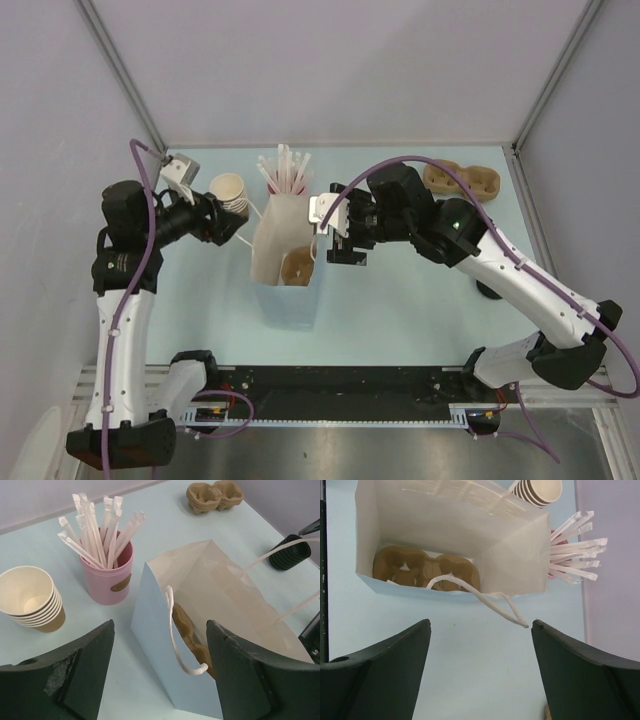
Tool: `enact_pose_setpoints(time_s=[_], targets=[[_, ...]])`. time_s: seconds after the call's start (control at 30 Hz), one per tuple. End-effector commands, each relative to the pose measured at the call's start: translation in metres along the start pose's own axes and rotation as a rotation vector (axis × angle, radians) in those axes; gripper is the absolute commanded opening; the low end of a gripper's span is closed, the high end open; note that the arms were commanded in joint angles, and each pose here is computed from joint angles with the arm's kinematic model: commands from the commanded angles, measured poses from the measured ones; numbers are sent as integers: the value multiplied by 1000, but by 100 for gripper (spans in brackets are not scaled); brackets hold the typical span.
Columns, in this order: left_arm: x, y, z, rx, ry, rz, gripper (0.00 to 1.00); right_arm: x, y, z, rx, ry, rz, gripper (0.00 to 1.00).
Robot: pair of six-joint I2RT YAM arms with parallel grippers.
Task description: Pack the takeout coffee
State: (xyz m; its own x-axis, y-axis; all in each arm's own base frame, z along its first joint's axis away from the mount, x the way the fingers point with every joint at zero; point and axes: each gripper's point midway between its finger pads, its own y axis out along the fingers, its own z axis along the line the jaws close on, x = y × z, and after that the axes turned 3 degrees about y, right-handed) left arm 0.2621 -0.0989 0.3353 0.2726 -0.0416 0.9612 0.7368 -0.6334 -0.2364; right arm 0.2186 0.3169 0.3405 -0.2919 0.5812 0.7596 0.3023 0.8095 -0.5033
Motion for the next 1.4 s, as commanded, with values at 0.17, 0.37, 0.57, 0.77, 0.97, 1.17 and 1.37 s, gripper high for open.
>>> enact_pose_setpoints(time_s=[0.17, 0.37, 0.57, 0.77, 0.97, 1.17, 1.37], targets=[[13, 4, -8, -39, 53, 5, 58, 29, 7, -28, -76, -43, -108, 77], [13, 7, -7, -33, 63, 10, 37, 33, 9, -30, -70, -28, -123, 24], [26, 16, -19, -58, 142, 43, 11, 34, -12, -24, -87, -11, -136, 0], [49, 41, -43, -158, 233, 78, 0, 33, -57, -33, -199, 17, -174, 0], [63, 81, -58, -234, 294, 135, 0, 22, -92, -48, -290, 50, -192, 0], [87, 121, -85, -295, 398, 136, 0, 3, -107, -63, -376, 87, -164, 0], [126, 150, -106, -294, 503, 70, 0, -26, -117, -69, -428, 124, -93, 0]])
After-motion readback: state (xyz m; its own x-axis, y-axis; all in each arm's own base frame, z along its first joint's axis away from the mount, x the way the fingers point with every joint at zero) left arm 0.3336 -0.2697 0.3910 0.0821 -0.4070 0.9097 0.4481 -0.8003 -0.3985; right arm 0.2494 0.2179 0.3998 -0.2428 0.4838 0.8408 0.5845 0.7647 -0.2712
